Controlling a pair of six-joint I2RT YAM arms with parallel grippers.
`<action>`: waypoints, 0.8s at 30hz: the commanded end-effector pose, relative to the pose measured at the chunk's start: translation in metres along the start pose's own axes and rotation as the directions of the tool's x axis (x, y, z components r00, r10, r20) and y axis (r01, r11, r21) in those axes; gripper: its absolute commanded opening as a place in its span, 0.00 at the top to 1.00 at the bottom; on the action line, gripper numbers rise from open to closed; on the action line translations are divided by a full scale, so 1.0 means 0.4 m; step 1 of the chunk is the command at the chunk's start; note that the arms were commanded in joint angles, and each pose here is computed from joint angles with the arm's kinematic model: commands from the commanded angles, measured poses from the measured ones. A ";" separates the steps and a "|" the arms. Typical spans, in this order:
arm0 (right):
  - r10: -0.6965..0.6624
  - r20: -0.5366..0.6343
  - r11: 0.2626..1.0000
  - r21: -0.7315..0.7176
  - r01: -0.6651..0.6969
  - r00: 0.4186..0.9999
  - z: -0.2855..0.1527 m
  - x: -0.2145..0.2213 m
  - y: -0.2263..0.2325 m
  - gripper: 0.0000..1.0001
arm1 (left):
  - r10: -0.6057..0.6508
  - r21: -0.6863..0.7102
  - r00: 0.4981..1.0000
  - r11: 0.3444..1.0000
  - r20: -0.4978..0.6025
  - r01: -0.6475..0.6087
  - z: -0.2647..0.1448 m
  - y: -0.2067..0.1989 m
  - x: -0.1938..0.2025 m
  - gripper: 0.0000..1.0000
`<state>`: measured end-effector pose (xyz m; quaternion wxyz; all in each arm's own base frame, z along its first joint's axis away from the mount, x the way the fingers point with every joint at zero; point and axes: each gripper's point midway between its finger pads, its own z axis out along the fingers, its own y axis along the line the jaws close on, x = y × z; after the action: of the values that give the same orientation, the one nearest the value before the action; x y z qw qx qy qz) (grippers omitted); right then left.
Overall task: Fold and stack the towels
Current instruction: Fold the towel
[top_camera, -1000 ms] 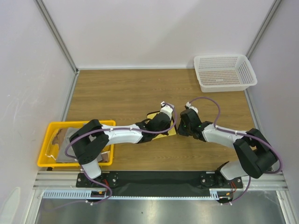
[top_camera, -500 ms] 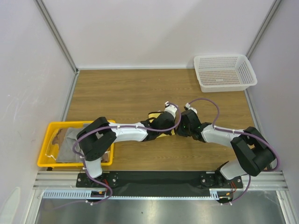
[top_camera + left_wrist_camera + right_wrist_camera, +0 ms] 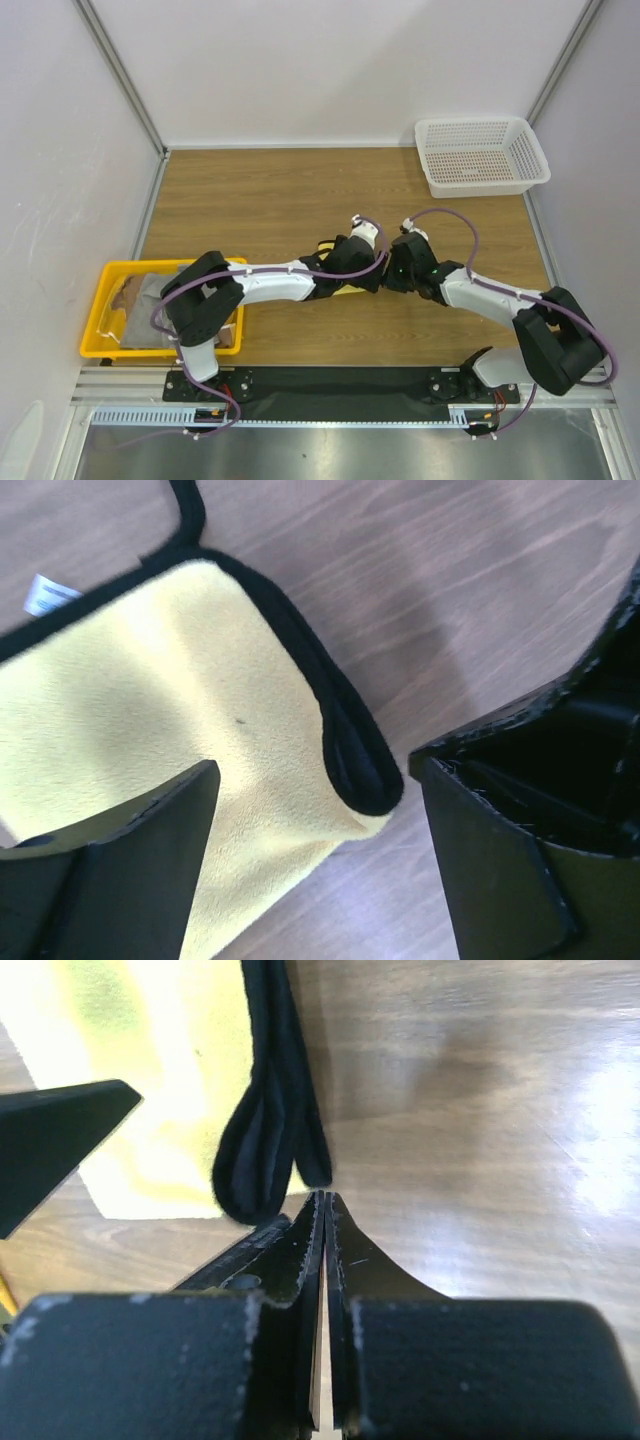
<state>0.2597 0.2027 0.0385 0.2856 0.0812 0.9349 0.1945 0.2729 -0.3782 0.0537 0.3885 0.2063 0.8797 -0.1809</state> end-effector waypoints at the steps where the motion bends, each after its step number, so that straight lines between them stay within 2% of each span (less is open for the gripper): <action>1: -0.008 0.061 1.000 -0.024 0.009 0.998 -0.064 -0.079 0.035 1.00 | -0.066 0.018 0.987 0.998 0.146 0.064 -0.076 -0.013 -0.167 0.12; 6: -0.036 0.081 0.996 -0.074 0.042 0.996 -0.125 -0.124 0.065 0.98 | -0.195 -0.066 0.970 0.976 0.146 0.207 -0.114 0.104 -0.192 0.09; 10: -0.066 0.060 0.971 -0.227 0.078 0.996 -0.139 -0.131 0.156 0.97 | -0.338 -0.101 0.926 0.929 0.169 0.357 -0.127 0.207 -0.165 0.11; 14: -0.084 0.038 0.962 -0.257 0.091 0.996 -0.103 -0.129 0.200 0.98 | -0.430 -0.047 0.880 0.893 0.200 0.447 -0.115 0.236 -0.163 0.18; 18: -0.101 -0.037 0.965 -0.247 0.089 0.994 -0.029 -0.089 0.191 1.00 | -0.465 -0.023 0.865 0.878 0.190 0.478 -0.084 0.239 -0.166 0.27; 24: -0.116 -0.143 0.984 -0.149 0.094 0.983 0.040 -0.018 0.122 1.00 | -0.478 -0.032 0.861 0.871 0.175 0.490 -0.034 0.242 -0.166 0.34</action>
<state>0.2730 0.2468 0.0456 0.2226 0.0091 0.9427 0.2483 0.3362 -0.2873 0.0775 0.3911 -0.0343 0.8937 -0.2171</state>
